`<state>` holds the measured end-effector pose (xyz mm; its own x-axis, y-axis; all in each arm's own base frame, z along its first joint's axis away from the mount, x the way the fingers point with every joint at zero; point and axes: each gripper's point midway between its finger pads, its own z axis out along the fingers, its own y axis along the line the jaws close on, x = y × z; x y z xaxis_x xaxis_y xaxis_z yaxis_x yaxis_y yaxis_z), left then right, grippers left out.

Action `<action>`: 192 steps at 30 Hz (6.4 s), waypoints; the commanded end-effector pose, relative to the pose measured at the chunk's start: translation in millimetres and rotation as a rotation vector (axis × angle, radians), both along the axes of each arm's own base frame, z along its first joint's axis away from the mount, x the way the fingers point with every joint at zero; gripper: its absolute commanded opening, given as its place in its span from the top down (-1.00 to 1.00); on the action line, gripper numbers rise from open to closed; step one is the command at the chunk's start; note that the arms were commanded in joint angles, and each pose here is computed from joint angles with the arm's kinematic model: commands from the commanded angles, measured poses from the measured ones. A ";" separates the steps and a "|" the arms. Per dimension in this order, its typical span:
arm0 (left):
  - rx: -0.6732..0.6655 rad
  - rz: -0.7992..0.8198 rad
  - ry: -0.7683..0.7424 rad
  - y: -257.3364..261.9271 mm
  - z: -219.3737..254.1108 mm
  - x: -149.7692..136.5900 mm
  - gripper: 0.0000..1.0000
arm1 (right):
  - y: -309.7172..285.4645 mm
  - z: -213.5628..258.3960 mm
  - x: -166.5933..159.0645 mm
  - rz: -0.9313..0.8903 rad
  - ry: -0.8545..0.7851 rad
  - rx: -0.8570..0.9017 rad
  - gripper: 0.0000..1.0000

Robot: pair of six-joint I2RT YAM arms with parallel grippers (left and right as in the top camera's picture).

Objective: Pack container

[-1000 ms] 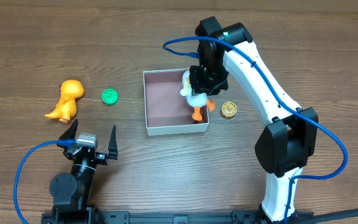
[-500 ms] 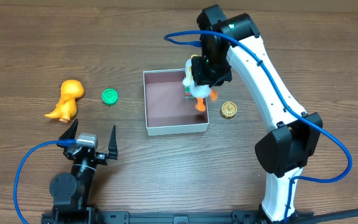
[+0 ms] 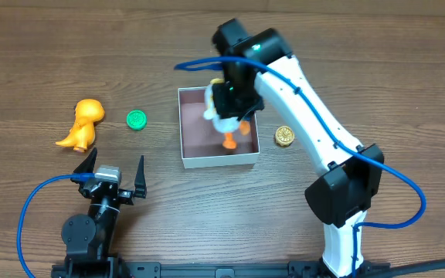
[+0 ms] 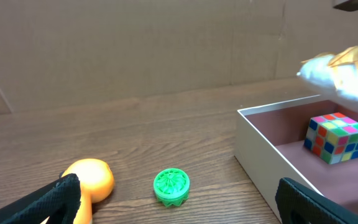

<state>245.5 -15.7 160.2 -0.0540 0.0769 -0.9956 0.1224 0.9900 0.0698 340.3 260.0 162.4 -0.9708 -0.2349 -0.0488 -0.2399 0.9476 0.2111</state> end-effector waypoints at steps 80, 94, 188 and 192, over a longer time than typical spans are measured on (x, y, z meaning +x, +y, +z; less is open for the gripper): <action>0.009 0.010 -0.007 2.3 0.5 -0.1 -1.00 | 31.9 -16.0 19.9 0.069 -0.142 0.045 0.92; 0.009 0.010 -0.007 2.3 0.5 -0.1 -1.00 | 53.4 -75.2 31.3 0.160 -0.112 0.024 0.92; 0.009 0.010 -0.007 2.3 0.5 -0.1 -1.00 | -20.5 -97.9 37.3 0.133 -0.040 -0.266 0.92; 0.009 0.010 -0.007 2.4 0.5 -0.1 -1.00 | -26.0 -97.6 29.0 0.138 -0.005 -0.286 0.92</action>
<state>245.5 -15.7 160.1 -0.0543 0.0768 -0.9956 0.1224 0.9900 0.0697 376.3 236.6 67.5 -0.9324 -0.3614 0.0011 -0.3609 0.9308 -0.0588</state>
